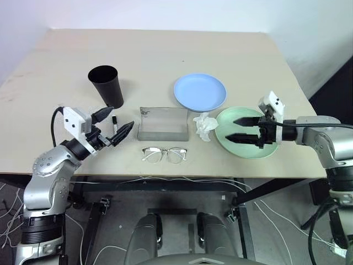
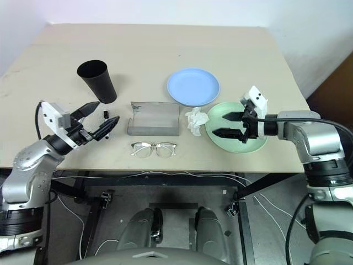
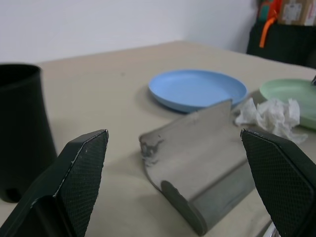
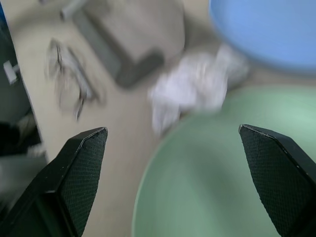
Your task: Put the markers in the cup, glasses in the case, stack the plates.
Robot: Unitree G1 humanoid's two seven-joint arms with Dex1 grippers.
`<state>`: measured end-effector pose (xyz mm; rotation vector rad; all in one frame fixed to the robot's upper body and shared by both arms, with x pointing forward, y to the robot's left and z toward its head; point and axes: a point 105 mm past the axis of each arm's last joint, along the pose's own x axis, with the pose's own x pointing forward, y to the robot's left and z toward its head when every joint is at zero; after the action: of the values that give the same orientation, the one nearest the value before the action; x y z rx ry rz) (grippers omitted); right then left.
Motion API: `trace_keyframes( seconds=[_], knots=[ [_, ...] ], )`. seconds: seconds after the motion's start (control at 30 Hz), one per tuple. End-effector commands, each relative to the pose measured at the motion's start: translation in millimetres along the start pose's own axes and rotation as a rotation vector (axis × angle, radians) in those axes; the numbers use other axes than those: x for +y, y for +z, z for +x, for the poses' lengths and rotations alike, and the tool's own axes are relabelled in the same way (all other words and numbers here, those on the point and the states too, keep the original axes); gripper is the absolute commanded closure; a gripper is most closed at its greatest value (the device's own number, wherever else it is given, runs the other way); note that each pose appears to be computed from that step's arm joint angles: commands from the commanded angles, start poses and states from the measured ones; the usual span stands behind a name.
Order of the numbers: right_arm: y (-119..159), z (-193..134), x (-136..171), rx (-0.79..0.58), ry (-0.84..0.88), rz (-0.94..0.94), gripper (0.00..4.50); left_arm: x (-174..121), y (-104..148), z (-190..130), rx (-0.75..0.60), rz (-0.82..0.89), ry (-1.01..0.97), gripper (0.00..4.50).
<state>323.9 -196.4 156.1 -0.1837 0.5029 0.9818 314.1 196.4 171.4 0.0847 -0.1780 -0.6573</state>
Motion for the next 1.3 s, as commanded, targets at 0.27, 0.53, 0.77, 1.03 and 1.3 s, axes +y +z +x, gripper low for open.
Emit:
trace_keyframes(
  seconds=[0.27,0.53,0.77,1.03,1.3],
  knots=[
    [-31,5,9,0.188,0.02,-0.058,0.0,-23,8,18,-0.025,0.045,-0.121,0.01],
    [-40,10,2,0.238,-0.032,-0.14,1.21,-21,8,23,-0.031,0.037,-0.127,0.0],
    [-33,1,0,0.253,-0.062,-0.196,3.69,-23,6,27,-0.037,0.039,-0.134,0.0],
    [-6,-19,6,0.205,-0.074,-0.234,4.48,-25,6,29,-0.046,0.04,-0.151,0.0],
    [42,-44,10,0.085,-0.117,-0.314,4.48,-22,8,32,-0.056,0.038,-0.155,0.0]
  ],
)
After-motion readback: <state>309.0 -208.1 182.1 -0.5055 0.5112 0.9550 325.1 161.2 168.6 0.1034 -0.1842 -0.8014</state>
